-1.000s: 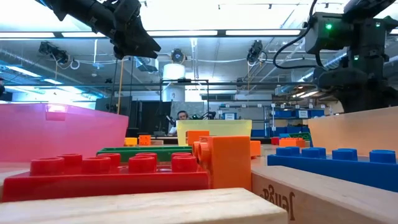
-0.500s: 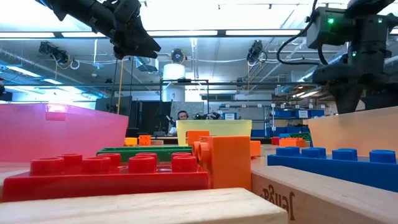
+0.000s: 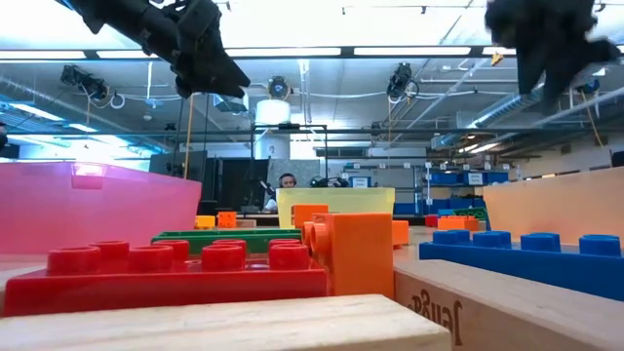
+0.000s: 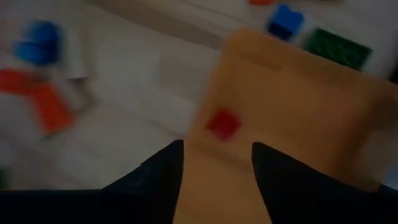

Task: Sort blocks by size
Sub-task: Put the 3 stud blue game piece into the pink bin

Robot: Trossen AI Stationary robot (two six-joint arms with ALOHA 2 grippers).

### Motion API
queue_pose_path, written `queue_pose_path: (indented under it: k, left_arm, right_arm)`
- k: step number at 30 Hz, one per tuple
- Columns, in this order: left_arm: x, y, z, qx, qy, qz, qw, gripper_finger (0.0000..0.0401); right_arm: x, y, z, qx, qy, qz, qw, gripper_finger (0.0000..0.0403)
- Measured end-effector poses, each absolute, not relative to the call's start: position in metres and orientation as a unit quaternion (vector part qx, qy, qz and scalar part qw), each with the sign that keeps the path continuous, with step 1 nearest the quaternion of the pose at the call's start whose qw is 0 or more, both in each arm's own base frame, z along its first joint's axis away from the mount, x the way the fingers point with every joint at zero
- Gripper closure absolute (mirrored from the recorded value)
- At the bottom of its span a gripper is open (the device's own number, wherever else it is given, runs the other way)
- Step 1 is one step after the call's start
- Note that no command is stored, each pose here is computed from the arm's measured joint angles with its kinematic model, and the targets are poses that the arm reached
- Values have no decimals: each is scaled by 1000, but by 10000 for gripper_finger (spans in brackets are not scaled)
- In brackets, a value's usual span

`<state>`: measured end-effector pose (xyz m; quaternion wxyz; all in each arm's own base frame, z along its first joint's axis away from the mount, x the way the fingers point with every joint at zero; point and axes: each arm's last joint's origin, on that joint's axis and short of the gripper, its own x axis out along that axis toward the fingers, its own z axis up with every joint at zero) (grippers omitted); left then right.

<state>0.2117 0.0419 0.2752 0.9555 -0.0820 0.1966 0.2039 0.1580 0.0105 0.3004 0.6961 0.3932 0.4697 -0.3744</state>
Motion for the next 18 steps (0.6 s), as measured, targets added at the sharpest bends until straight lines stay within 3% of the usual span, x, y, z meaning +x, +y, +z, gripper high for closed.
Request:
queue_pose_path:
  k: [5, 10, 18]
  left_arm:
    - [214, 34, 275, -81, 197, 187, 959, 203]
    - [216, 27, 274, -81, 198, 171, 962, 203]
    - [216, 20, 274, -97, 196, 169, 961, 203]
  right_arm:
    - [162, 42, 323, 394, 463, -327, 724, 248]
    - [169, 85, 320, 377, 497, -298, 723, 280]
    - [170, 150, 288, 395, 546, -351, 650, 314]
